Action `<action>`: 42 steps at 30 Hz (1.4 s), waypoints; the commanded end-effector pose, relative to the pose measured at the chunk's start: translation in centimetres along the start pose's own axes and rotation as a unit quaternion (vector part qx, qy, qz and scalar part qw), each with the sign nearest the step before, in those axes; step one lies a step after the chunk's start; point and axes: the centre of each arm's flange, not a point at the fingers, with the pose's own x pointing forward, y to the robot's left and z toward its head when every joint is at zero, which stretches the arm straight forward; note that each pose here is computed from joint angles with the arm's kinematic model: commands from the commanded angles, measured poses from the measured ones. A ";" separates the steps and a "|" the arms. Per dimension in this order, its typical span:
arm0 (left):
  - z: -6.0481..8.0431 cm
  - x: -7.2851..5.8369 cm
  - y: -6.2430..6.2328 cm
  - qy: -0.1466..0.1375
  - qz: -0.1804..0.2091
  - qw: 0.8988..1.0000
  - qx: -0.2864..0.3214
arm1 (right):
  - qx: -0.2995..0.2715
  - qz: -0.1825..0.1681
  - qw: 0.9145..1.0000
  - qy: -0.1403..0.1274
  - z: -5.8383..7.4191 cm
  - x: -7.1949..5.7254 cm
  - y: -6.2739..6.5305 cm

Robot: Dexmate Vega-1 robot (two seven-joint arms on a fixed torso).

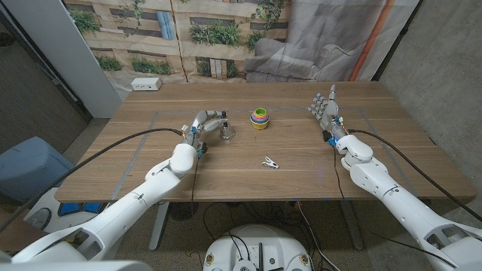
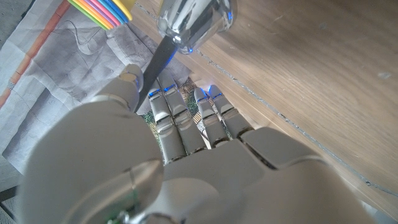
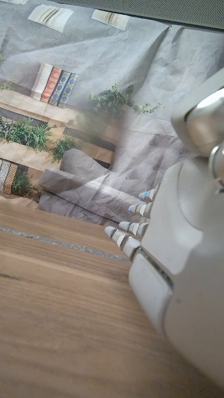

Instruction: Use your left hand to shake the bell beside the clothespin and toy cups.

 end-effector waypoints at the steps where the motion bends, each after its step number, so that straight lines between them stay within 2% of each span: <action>1: 0.0 -0.3 -0.3 -0.003 0.006 1.000 0.001 | 0.000 0.000 1.000 0.001 0.0 0.0 0.0; 8: 0.5 -0.1 -0.3 -0.012 0.011 1.000 -0.005 | 0.000 0.000 1.000 0.001 0.0 0.0 -0.1; 17: 1.9 0.4 0.3 -0.027 0.024 0.999 -0.016 | 0.000 -0.002 1.000 0.000 0.0 0.0 -0.1; 28: 3.5 0.5 0.7 -0.037 0.016 0.999 -0.026 | 0.000 -0.002 1.000 0.000 -0.1 0.0 0.0; 34: 4.0 0.2 0.9 -0.034 0.010 0.999 -0.032 | 0.000 -0.002 1.000 0.000 0.0 0.0 0.0; 42: 4.1 -0.4 1.3 -0.006 0.006 1.000 -0.028 | 0.000 0.000 1.000 0.000 0.0 0.0 0.0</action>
